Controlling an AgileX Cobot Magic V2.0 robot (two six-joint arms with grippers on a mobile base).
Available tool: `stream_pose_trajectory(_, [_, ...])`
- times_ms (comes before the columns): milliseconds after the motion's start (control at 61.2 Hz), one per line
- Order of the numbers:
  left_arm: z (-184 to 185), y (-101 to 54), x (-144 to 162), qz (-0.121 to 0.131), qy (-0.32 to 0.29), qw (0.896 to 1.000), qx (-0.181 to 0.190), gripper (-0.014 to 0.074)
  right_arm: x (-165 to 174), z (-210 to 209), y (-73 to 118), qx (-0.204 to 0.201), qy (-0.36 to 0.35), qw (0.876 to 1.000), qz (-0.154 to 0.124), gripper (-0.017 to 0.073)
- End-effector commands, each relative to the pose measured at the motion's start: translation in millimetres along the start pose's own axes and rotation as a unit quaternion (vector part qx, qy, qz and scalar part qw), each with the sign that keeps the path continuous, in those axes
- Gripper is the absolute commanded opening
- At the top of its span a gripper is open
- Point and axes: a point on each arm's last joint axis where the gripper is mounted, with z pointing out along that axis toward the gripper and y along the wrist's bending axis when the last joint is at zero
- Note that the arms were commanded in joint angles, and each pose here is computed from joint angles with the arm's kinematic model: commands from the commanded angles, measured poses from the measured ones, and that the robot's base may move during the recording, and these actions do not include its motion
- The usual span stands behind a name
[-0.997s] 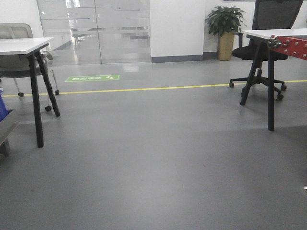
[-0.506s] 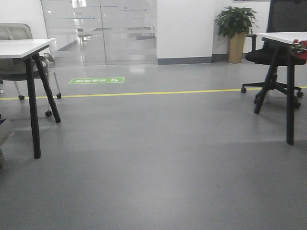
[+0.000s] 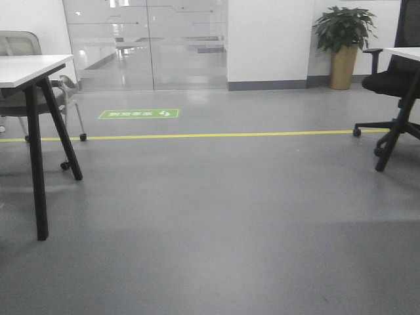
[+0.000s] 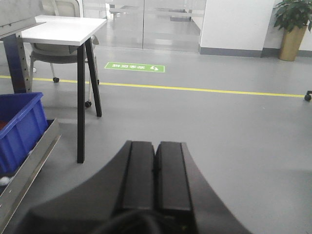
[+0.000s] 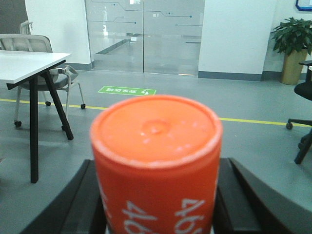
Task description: Grab orange capacitor from left shelf to right conveyor
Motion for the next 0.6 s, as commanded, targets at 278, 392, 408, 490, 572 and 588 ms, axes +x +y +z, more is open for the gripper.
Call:
stream_pose_trajectory(278, [-1.5,0.2,-10.4,-0.003,-0.053,0.999,-0.002,-0.0127,-17.3,-1.5,0.6,-0.001,-0.057,0.998,-0.008,0.0193])
stream_pose_trajectory(392, [-1.5,0.2,-10.4,-0.003,-0.053,0.999,-0.002,-0.0127,-17.3,-1.5,0.6,-0.001,-0.057,0.998,-0.008,0.0193])
stream_pose_trajectory(408, [-1.5,0.2,-10.4,-0.003,-0.053,0.999,-0.002,-0.0127,-17.3,-1.5,0.6,-0.001,-0.057,0.998,-0.008,0.0193])
stream_pose_trajectory(490, [-1.5,0.2,-10.4,-0.003,-0.053,0.999,-0.002,-0.0127,-17.3,-1.5,0.6,-0.001,-0.057,0.998,-0.008,0.0193])
stream_pose_trajectory(572, [-1.5,0.2,-10.4,-0.003,-0.053,0.999,-0.002,-0.0127,-17.3,-1.5,0.6,-0.001,-0.057,0.998,-0.008,0.0193])
stream_pose_trajectory(588, [-1.5,0.2,-10.4,-0.003,-0.053,0.999,-0.002,-0.0127,-17.3,-1.5,0.6,-0.001,-0.057,0.998,-0.008,0.0193])
